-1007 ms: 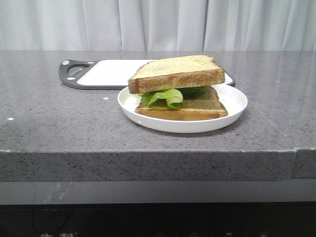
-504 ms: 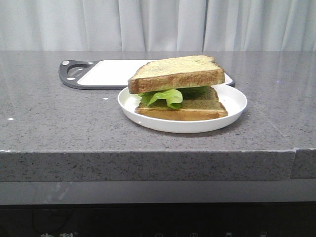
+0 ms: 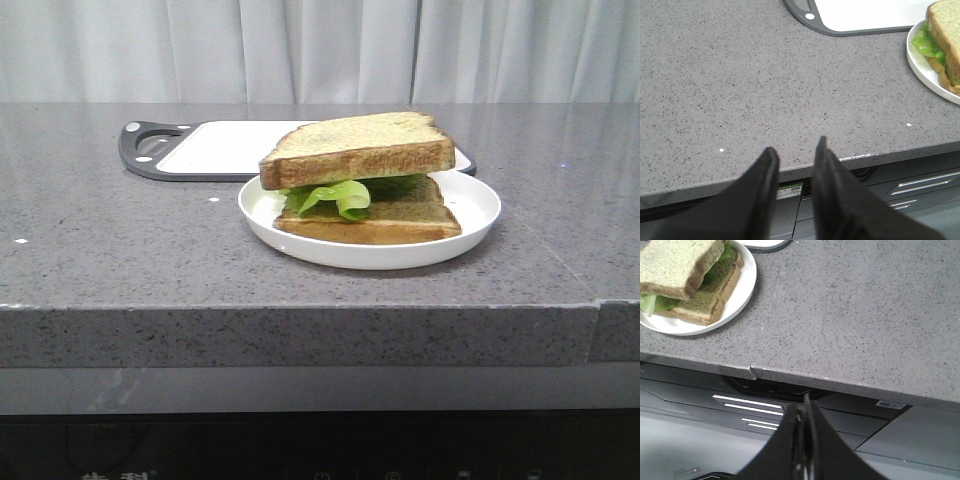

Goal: Left arm grabs bread, right arm adds lettuce

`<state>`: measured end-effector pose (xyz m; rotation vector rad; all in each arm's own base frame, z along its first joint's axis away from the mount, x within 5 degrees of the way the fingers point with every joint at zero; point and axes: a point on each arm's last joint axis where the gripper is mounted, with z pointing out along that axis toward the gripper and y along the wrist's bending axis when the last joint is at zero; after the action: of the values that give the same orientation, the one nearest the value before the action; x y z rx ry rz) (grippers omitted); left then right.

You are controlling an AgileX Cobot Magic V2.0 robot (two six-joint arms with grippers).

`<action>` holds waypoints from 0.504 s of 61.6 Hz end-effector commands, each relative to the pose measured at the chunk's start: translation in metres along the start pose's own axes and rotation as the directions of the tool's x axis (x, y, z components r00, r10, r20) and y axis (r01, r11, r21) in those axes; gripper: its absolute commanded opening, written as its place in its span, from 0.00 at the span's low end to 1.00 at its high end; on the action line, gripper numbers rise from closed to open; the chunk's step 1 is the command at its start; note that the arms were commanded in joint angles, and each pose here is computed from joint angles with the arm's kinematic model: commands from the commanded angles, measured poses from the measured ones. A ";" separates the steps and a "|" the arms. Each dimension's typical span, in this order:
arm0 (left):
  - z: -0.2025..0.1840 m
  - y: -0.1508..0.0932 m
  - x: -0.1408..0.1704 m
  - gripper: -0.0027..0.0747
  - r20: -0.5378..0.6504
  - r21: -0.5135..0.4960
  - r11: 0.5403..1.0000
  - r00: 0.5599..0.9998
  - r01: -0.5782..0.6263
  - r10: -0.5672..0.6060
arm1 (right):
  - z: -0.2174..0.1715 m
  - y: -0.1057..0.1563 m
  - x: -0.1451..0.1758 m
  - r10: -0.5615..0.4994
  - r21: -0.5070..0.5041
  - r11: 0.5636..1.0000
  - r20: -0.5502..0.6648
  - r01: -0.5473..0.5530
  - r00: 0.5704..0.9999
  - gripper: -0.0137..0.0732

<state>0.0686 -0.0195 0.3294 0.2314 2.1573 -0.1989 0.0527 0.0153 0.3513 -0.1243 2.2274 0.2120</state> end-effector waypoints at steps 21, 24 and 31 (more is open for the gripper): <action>-0.005 -0.001 -0.013 0.01 0.097 0.009 1.000 0.995 0.011 -0.011 | -0.003 0.000 -0.004 0.000 0.005 1.000 0.009 0.000 1.000 0.02; -0.005 -0.001 -0.013 0.01 0.097 0.009 1.000 0.995 0.011 -0.011 | -0.003 0.000 -0.003 0.000 0.005 1.000 0.002 0.000 1.000 0.02; -0.005 -0.001 -0.013 0.01 0.097 0.009 1.000 0.995 0.011 -0.011 | -0.003 0.000 -0.002 0.000 0.005 1.000 -0.008 0.000 1.000 0.02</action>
<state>0.0686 -0.0195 0.3294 0.2297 2.1575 -0.1998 0.0490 0.0150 0.3468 -0.1317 2.2911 0.2086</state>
